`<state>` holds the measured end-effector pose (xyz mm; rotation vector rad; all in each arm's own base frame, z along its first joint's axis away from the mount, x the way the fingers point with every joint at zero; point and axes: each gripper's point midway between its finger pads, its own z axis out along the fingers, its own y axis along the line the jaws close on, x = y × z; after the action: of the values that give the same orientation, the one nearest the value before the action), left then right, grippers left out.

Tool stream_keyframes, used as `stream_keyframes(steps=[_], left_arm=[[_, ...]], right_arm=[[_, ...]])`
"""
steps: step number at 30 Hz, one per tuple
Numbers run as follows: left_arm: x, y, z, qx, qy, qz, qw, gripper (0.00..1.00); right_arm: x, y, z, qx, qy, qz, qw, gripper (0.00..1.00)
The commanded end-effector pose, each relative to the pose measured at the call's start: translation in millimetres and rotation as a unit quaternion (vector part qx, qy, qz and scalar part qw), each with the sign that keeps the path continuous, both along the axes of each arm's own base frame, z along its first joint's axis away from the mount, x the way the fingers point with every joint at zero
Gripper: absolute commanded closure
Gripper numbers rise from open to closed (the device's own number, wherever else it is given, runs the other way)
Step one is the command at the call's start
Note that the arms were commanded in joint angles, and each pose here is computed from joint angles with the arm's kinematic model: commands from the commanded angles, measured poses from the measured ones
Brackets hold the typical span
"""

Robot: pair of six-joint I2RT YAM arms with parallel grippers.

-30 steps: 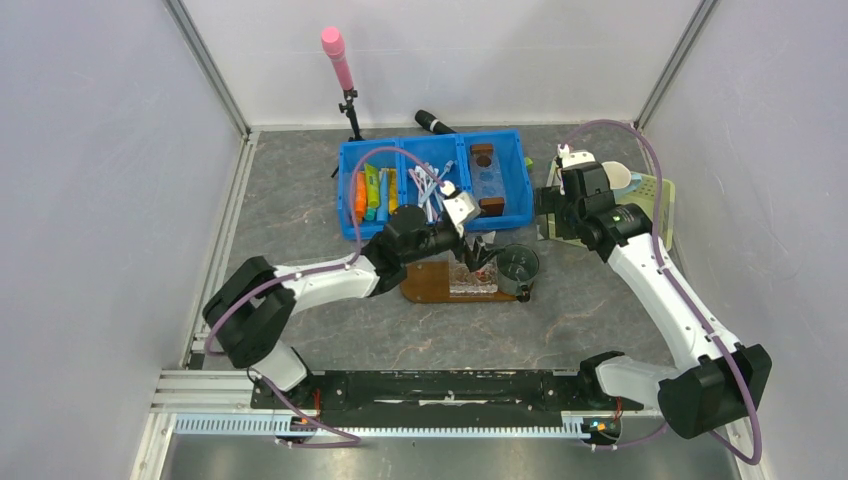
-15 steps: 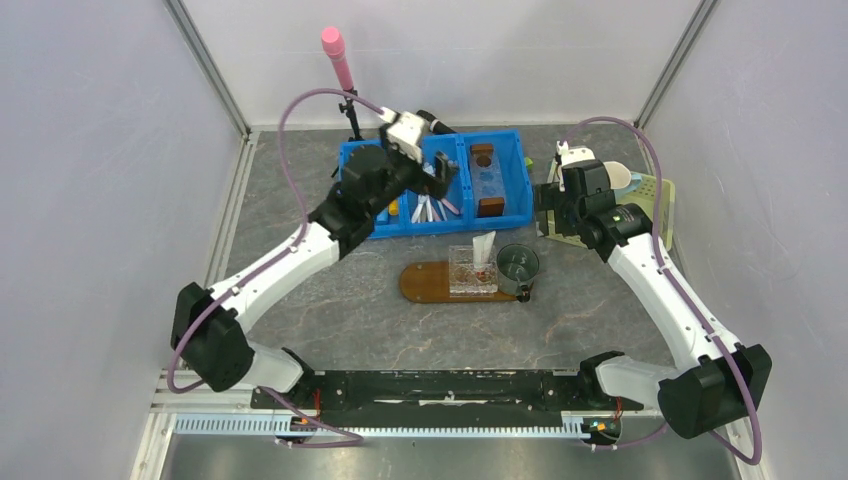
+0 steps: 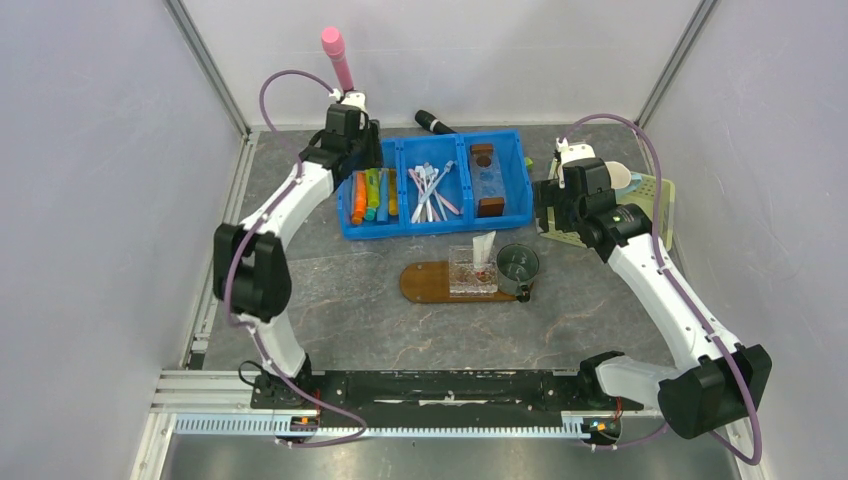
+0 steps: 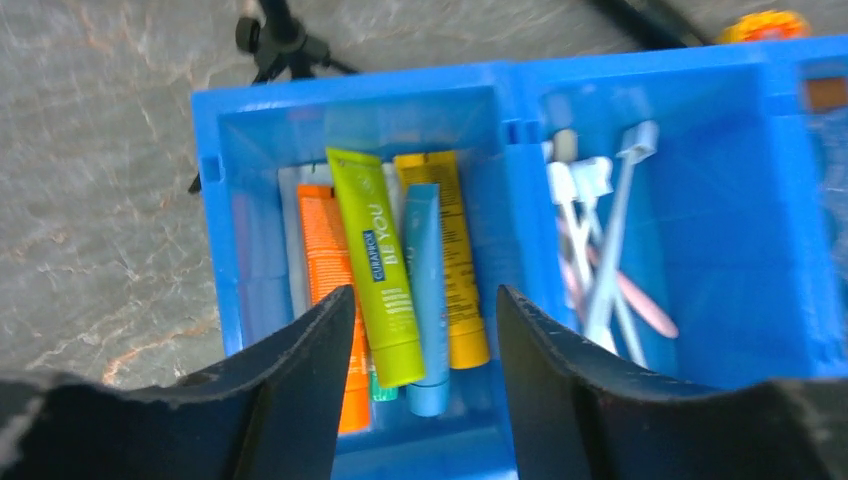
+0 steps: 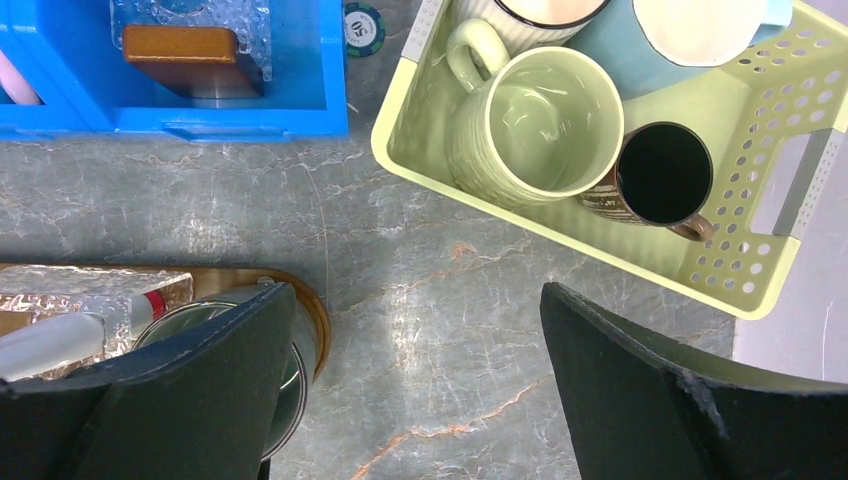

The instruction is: Prepare toiletry sets of a toothbrush and toothpaste on the tray

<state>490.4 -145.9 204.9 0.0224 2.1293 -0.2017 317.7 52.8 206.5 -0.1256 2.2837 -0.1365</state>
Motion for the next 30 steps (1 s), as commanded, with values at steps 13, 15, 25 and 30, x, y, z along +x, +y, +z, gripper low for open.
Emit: stream_keyframes(steps=[13,15,25,30], left_arm=[[17,20,-116,0.005,0.171,0.056,0.984,0.54],[15,22,-122,0.012,0.179,0.058,0.982,0.54],[8,9,-151,0.000,0.231,0.024,0.973,0.53],[2,-1,-156,-0.021,0.248,0.009,0.968,0.72]], right_arm=[[-3,-11,9,-0.012,-0.027,-0.014,0.999,0.02],[-2,-11,9,-0.012,-0.028,-0.015,0.999,0.02],[-4,-9,0,-0.008,-0.018,-0.016,1.000,0.02],[-4,-10,0,-0.008,-0.017,-0.017,1.000,0.02]])
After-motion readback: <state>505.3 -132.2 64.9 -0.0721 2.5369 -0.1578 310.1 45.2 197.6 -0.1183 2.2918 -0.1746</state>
